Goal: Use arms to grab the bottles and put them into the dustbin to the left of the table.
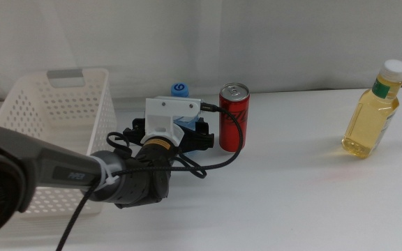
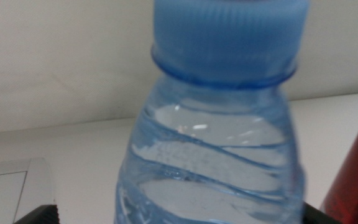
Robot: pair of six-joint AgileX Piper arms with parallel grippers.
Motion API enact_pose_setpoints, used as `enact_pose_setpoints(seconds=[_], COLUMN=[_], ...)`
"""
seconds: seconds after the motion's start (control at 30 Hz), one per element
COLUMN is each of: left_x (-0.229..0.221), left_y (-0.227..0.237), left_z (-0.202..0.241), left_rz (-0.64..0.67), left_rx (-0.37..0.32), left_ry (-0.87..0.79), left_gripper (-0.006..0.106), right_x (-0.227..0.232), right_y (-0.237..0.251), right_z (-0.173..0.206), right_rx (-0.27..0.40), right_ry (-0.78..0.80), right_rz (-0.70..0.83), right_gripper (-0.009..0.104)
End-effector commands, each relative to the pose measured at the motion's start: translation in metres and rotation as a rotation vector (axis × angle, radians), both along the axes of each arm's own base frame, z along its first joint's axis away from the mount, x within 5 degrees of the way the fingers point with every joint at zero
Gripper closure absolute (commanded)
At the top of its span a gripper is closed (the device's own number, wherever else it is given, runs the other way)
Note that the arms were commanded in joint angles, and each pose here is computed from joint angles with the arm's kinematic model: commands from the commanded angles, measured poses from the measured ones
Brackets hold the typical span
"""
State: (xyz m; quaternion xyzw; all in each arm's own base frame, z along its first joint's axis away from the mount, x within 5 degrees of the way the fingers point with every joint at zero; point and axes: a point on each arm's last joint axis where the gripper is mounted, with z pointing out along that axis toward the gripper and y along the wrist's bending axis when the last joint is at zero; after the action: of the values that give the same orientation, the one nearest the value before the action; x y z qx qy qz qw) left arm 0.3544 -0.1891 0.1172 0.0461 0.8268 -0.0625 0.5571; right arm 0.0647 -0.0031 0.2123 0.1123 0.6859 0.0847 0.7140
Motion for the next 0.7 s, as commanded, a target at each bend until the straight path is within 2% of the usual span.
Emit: enact_pose_setpoints(seconds=[0.0, 0.67], left_x=[0.004, 0.026], left_y=[-0.003, -0.012], left_z=[-0.004, -0.024], left_rz=[0.008, 0.015], left_rx=[0.012, 0.04], left_ry=[-0.018, -0.06], left_gripper=[0.01, 0.015], right_x=[0.0, 0.0], right_y=[0.0, 0.0], right_z=[-0.013, -0.013], right_rx=[-0.003, 0.006], right_ry=[0.033, 0.033], right_rz=[-0.004, -0.004], right_gripper=[-0.008, -0.008])
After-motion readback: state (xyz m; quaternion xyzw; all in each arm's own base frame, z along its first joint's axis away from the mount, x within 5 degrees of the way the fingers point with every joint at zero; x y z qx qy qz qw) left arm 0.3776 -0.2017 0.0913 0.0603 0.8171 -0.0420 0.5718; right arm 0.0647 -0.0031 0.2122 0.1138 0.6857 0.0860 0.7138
